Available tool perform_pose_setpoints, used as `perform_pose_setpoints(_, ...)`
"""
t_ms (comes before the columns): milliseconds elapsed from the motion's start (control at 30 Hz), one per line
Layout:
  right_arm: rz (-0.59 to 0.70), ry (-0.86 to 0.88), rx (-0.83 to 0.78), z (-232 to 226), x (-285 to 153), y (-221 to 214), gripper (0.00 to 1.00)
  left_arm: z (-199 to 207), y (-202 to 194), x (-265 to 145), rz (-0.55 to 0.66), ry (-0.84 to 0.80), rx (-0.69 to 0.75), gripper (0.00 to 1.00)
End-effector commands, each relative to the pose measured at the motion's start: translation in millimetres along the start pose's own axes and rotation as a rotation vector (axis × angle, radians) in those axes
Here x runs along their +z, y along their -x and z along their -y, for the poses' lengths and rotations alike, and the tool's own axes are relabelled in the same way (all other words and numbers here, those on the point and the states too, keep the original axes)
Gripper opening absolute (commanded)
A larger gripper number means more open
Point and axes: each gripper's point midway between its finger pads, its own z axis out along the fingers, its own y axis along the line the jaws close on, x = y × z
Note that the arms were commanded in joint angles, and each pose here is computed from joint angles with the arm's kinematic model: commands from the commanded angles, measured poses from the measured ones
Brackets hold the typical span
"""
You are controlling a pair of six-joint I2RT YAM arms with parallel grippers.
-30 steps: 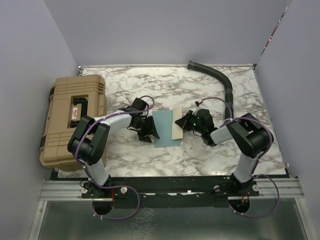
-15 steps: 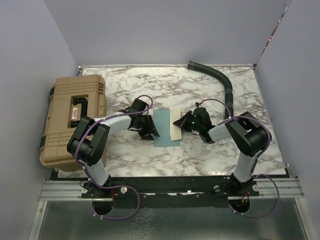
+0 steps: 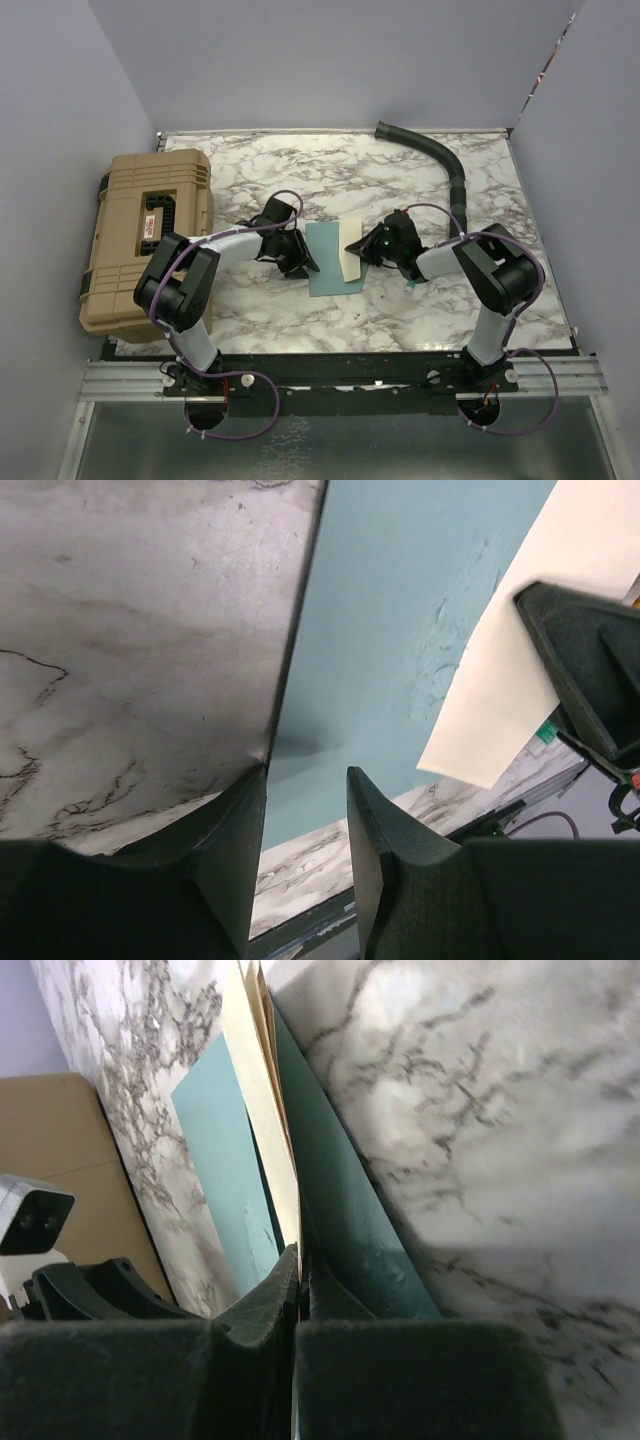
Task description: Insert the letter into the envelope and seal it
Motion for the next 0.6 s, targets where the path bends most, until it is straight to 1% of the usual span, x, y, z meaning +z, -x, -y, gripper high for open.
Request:
perform_pose_setpoints(0, 0.018, -0.14, 0.041, 35, -14, -5, 0.0, -10, 10, 5, 0.061, 0.031, -0.036, 0.38)
perform_pose_setpoints(233, 0.045, -0.122, 0.022, 28, -21, 0, 0.01, -14, 11, 10, 0.067, 0.031, -0.064, 0.37)
perform_pose_setpoints(367, 0.065, -0.076, -0.035, 16, -23, 6, 0.0, -12, 18, 10, 0.091, 0.035, -0.041, 0.37)
perform_pose_setpoints(433, 0.072, -0.081, -0.038, 15, -25, 8, 0.0, -9, 22, 10, 0.106, 0.035, -0.025, 0.37)
perform_pose_setpoints(567, 0.087, -0.078, -0.034, 17, -29, 8, 0.0, -11, 23, 13, 0.101, 0.042, -0.03, 0.37)
